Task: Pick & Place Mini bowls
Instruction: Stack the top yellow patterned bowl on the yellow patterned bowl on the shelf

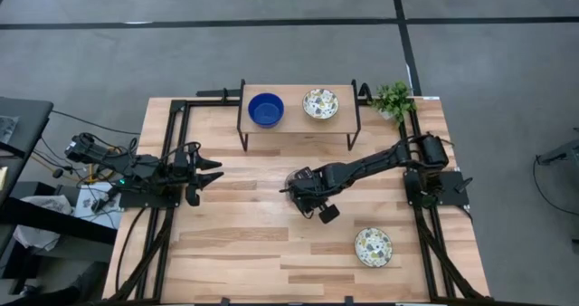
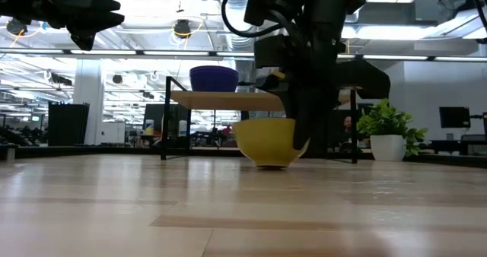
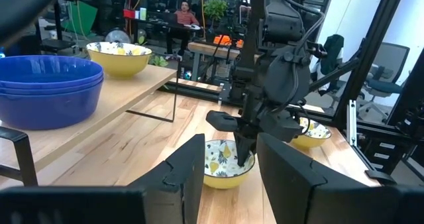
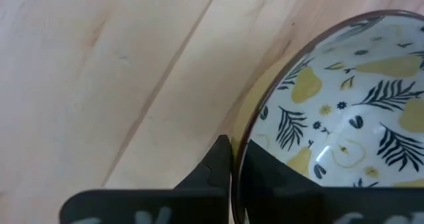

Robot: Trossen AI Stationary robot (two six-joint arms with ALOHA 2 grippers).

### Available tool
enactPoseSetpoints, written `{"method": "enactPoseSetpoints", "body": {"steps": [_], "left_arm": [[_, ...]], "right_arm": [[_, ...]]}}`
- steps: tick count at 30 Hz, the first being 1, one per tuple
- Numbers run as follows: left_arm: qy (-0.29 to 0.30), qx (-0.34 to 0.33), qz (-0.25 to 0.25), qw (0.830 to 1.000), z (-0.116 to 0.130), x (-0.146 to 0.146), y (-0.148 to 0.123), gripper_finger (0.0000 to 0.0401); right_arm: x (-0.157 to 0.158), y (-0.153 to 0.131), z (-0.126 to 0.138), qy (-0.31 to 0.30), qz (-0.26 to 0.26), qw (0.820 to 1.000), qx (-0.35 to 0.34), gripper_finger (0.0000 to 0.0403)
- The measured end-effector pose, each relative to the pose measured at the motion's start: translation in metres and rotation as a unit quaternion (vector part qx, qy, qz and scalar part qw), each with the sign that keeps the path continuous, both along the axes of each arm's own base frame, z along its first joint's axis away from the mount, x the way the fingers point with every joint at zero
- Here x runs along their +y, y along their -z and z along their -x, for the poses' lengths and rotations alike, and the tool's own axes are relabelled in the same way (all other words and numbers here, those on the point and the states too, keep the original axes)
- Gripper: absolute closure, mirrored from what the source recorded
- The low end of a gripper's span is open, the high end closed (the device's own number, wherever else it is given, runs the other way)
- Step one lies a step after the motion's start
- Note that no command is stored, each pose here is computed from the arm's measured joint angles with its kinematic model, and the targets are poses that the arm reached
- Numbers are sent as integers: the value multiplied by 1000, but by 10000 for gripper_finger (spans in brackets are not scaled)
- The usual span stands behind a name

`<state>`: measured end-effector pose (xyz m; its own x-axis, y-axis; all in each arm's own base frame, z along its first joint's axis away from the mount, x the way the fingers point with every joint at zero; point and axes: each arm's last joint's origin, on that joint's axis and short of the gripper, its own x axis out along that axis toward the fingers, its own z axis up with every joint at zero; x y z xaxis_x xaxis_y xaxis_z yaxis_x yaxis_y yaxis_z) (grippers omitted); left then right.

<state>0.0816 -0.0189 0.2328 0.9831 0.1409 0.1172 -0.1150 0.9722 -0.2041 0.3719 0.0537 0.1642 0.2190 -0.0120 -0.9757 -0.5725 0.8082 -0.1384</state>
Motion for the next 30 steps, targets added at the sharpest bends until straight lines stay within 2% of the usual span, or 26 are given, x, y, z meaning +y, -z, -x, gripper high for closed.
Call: {"method": "enactPoseSetpoints", "body": {"steps": [7, 14, 19, 30], "left_arm": [[0, 0, 0, 1000, 0, 0, 0, 265], [0, 0, 0, 1000, 0, 0, 0, 265], [0, 0, 0, 1000, 0, 0, 0, 265], [0, 0, 0, 1000, 0, 0, 0, 265]], "right_arm": [[7, -7, -2, -9, 25, 1000, 0, 399], [11, -26, -10, -17, 33, 999, -18, 401], [13, -47, -17, -18, 33, 999, -33, 402], [22, -108, -26, -66, 36, 994, -74, 402]]}}
